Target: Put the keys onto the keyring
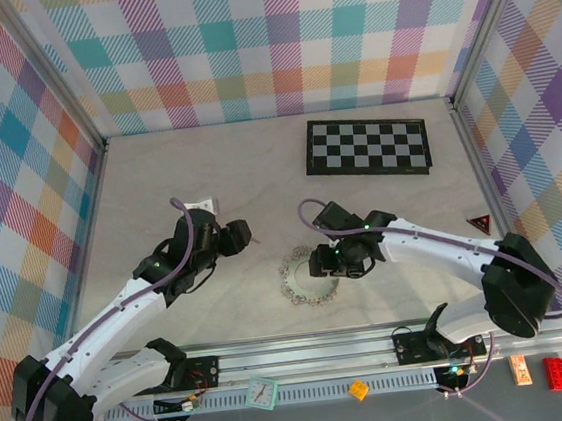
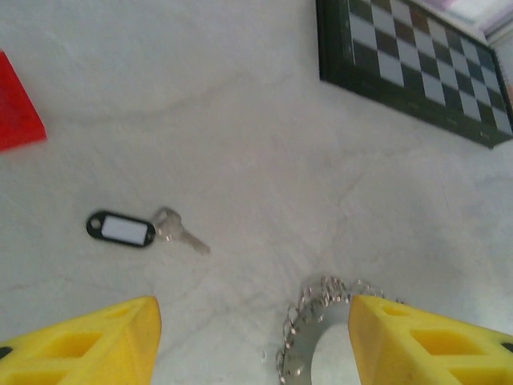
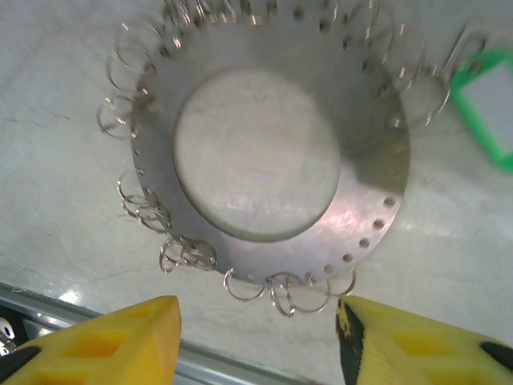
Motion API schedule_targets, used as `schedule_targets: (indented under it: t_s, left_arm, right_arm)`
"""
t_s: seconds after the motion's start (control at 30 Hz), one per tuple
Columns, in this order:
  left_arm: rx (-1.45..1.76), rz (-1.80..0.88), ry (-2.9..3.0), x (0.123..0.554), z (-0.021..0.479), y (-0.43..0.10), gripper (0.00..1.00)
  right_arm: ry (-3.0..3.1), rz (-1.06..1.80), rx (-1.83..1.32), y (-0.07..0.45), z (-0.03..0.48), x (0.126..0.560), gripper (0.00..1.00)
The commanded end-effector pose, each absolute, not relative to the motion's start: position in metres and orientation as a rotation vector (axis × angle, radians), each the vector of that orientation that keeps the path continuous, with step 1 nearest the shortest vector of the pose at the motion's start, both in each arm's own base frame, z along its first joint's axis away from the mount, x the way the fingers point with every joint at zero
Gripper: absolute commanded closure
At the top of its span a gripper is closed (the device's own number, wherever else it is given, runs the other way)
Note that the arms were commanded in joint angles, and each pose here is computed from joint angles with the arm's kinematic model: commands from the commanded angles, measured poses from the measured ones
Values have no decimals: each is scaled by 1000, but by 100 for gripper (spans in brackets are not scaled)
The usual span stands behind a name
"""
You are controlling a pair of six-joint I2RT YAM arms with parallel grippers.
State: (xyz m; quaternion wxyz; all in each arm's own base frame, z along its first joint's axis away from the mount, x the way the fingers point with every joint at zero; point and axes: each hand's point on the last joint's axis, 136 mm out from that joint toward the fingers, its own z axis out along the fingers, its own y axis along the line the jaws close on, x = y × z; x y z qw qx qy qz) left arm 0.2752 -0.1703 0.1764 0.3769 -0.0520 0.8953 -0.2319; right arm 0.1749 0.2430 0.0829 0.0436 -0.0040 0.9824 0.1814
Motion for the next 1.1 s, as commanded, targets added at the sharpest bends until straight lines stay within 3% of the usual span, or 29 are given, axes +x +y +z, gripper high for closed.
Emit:
schedule_targets:
  t_s: [0.0,0.3,0.63,0.87,0.97,1.07]
  left_arm:
    - [-146,-689,2345,262,170,-177,38]
    - [-120,-762,2341,258,172,-186,41]
    - [-91,-765,2332,254,176,-186,41]
    - [-70,-753,2327,253,177,-184,41]
    - [-68,-752,2326,252,177,-184,41]
    - [-60,-752,2321,252,178,-184,41]
  right_arm:
    - [3108,487,81,245,76,156,50]
    - [3158,398,38,239,49,133,66]
    - [3171,315,-51,252,33,139,69]
    - [3181,269,-89,257,29,136,76]
    - [3169,245,-78,256,34,137,76]
    - [3148,217,-56,252,42,140,69]
